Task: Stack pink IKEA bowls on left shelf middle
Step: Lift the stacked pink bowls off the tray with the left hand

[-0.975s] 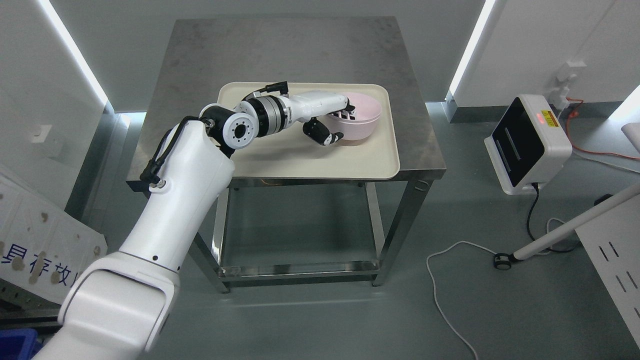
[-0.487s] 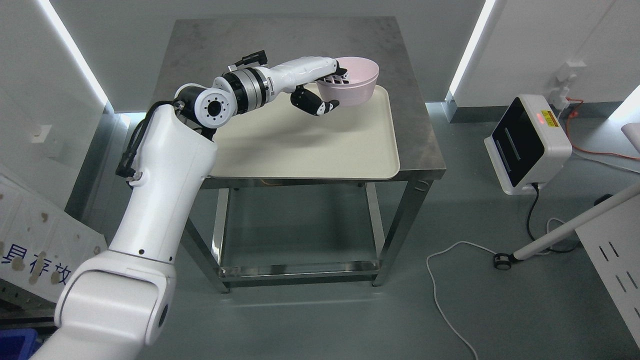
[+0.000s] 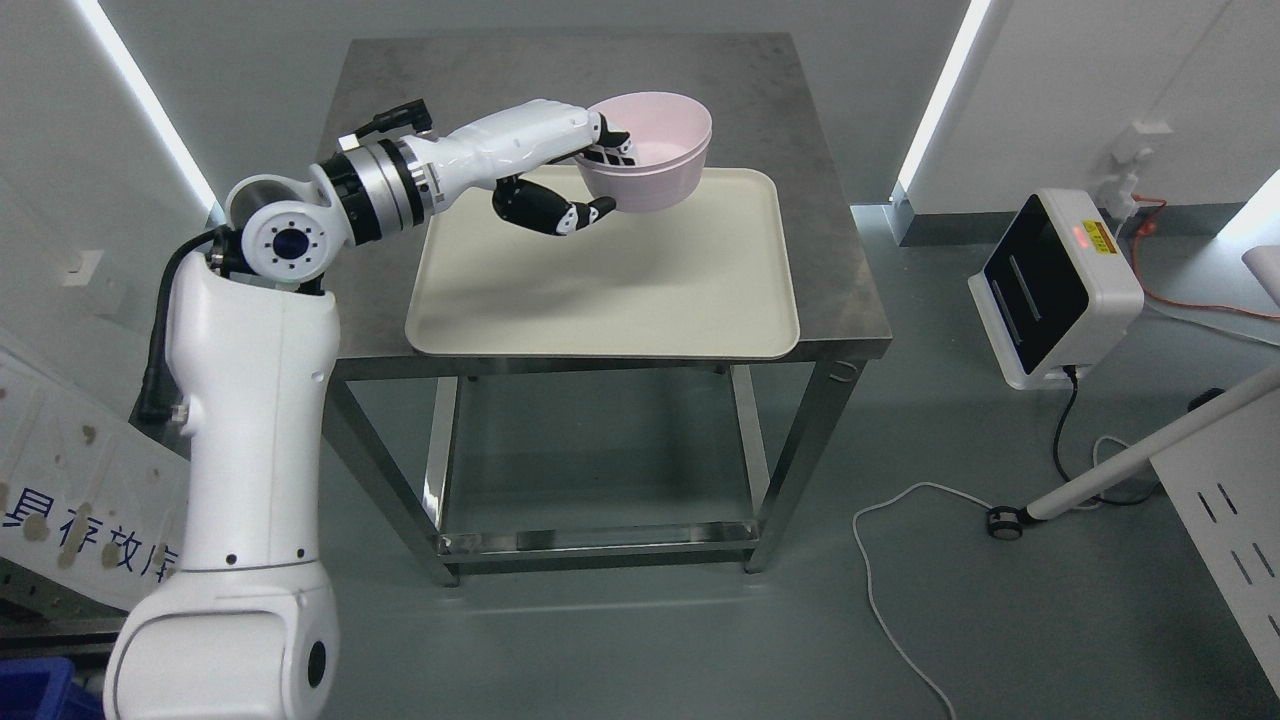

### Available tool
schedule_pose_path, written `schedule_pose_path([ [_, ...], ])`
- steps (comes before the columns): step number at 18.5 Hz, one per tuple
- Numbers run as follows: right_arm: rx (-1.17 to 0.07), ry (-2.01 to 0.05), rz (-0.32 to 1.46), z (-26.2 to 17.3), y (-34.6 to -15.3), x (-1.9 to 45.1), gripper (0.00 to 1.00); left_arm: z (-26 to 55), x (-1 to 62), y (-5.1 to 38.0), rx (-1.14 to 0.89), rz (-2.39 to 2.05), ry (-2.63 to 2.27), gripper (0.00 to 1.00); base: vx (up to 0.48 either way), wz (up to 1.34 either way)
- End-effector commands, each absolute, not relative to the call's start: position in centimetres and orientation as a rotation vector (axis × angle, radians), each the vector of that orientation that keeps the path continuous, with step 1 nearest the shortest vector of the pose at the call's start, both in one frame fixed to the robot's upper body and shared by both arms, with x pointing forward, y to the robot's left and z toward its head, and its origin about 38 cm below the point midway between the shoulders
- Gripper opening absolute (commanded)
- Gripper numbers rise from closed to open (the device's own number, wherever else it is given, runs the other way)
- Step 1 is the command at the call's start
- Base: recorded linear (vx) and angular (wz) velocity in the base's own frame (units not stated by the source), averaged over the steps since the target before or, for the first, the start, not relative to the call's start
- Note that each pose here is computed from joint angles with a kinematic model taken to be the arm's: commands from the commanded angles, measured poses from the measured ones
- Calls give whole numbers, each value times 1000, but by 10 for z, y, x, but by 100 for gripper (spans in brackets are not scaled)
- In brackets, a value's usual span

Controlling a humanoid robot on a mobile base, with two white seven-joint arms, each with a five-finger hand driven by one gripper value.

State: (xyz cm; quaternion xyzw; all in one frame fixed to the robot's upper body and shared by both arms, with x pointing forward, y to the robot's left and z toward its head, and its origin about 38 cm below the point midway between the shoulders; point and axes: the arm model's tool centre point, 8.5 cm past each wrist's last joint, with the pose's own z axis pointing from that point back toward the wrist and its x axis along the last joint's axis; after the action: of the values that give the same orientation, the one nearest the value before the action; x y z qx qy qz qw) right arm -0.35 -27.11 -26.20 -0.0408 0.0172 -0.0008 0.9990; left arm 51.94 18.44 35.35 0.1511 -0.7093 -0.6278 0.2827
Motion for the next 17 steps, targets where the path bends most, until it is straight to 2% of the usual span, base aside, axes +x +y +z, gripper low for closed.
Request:
schedule_pose_path([
  [1,-99,29,-12,-261,-282,-11,100,322,468,307,641,-1407,-1995,2,0,0],
  [8,-99,30,-12,-261,-282,-11,100,262,435,319,488,-1363,-1995,2,0,0],
  [14,-99,30,-13,-261,-283,-11,100,271,422,306,437,-1428,-2075,2,0,0],
  [17,-99,29,-12,-261,-282,-11,100,276,420,285,397,-1436,-2137,2,0,0],
])
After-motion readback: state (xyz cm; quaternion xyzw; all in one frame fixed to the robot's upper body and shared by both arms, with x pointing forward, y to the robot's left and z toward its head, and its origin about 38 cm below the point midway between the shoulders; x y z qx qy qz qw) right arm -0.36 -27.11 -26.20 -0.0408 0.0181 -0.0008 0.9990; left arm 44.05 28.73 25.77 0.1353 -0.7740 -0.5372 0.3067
